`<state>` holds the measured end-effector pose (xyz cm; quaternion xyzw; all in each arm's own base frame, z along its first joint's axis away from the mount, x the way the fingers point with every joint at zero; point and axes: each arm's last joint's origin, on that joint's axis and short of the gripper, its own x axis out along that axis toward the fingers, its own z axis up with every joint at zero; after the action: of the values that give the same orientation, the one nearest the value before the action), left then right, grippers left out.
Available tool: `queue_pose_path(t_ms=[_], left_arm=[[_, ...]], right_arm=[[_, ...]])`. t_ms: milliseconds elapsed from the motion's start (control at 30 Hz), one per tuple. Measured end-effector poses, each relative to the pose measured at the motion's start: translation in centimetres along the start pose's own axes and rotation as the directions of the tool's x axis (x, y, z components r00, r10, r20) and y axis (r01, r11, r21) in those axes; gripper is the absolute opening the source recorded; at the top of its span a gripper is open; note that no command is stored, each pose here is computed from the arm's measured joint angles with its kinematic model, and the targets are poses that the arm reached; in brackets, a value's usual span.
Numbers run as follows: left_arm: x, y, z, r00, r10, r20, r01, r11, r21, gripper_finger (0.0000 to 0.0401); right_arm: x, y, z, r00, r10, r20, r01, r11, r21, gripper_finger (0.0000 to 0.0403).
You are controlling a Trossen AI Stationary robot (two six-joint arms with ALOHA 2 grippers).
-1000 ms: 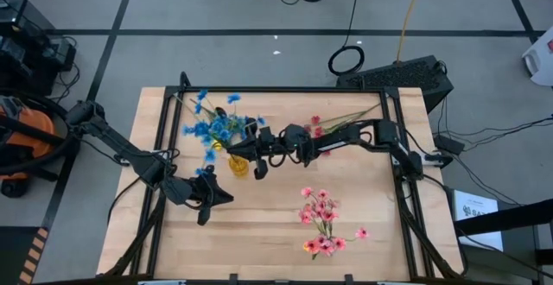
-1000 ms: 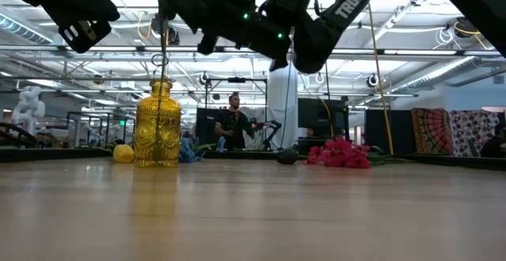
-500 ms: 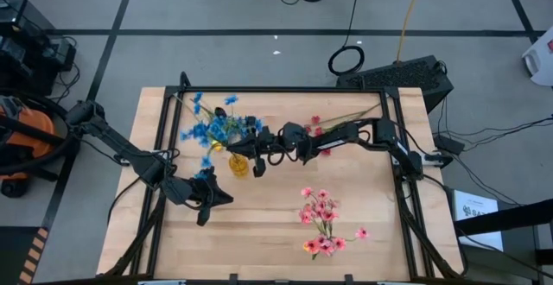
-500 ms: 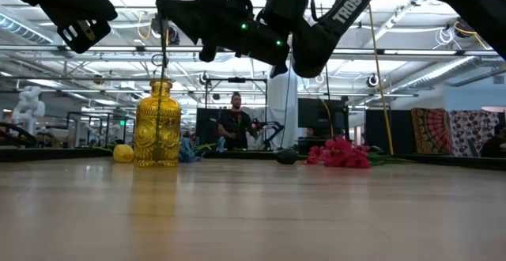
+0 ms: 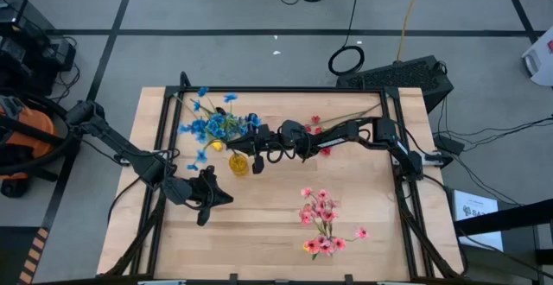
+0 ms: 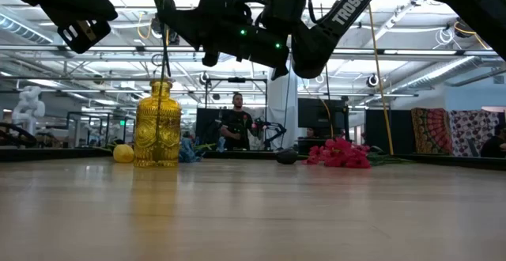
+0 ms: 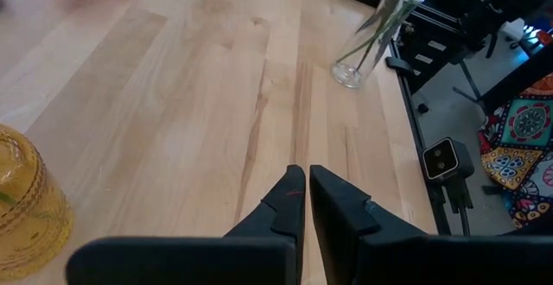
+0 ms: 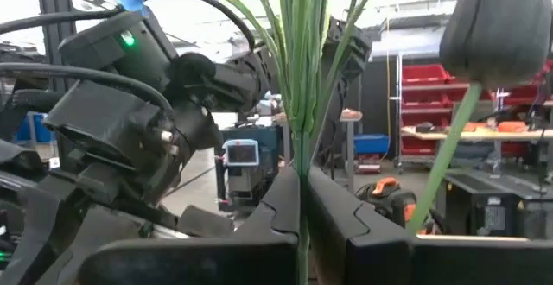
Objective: Sort flowers into vase by color
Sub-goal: Put the bottom blue flowers into the yellow vase
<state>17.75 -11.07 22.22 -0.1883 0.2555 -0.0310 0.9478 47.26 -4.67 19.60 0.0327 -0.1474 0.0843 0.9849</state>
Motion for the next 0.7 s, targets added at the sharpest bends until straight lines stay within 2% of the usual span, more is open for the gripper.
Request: queue_pose_path(t_ms=[300,567,700], left_arm=[[0.0,0.0,0.0,1.000,0.000,0.000,0.000,1.000,0.000,0.0026],[0.0,0.0,0.0,1.000,0.000,0.000,0.000,1.000,-0.001,0.0026],[0.0,0.0,0.0,1.000,-0.002,-0.001,0.002,1.000,-0.023,0.0026]], right_arm=[[0.0,-0.1,0.1,1.000,-0.027,0.015,0.027,1.000,-0.010,0.0000],[-0.4,-0.2,-1.9,0.999,-0.026,0.039,0.025,0.999,0.034,0.0000],[-0.4,-0.2,-1.9,0.999,-0.027,0.046,0.025,0.999,0.035,0.0000]])
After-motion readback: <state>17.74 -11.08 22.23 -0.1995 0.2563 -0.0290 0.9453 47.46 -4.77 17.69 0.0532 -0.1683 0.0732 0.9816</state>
